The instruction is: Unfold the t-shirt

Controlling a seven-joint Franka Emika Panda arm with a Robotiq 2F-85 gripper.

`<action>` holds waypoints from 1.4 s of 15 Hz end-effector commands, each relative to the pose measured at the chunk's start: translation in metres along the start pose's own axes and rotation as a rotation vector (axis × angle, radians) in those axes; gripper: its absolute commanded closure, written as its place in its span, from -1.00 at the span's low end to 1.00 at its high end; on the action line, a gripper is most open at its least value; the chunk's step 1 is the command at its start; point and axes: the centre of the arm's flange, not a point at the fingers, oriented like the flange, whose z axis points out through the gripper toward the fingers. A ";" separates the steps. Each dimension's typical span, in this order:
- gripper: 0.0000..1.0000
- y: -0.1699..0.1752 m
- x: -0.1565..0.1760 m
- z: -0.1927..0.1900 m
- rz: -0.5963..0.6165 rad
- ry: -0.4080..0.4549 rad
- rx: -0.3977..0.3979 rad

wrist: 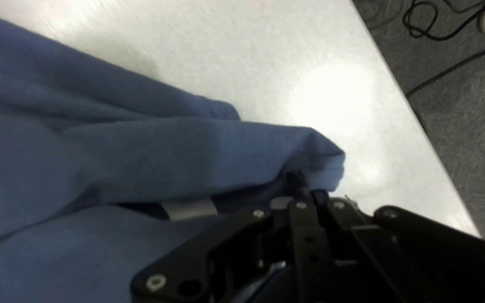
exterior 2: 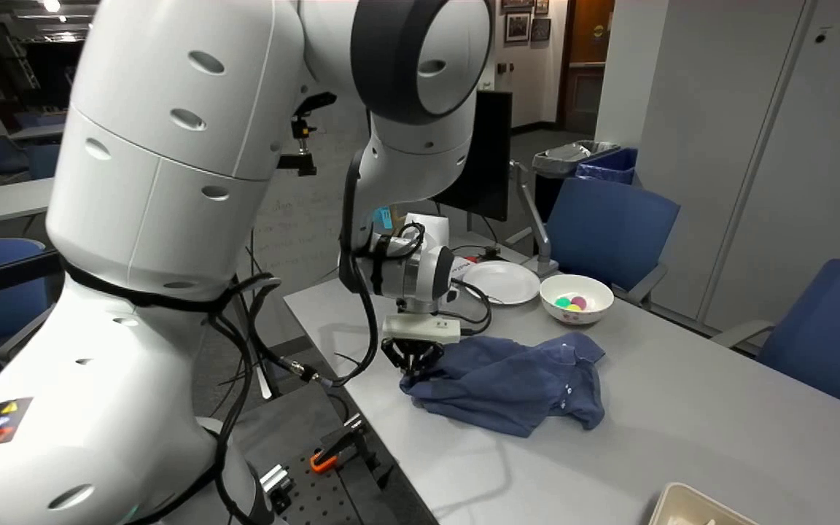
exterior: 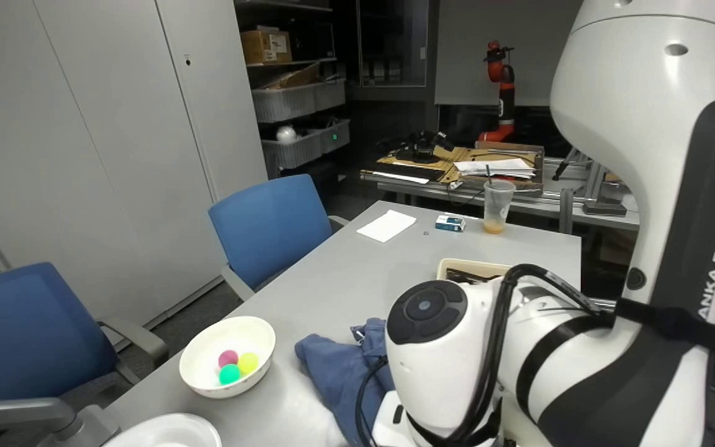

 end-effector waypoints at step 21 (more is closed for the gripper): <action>-1.00 0.003 -0.023 -0.079 0.046 -0.079 0.040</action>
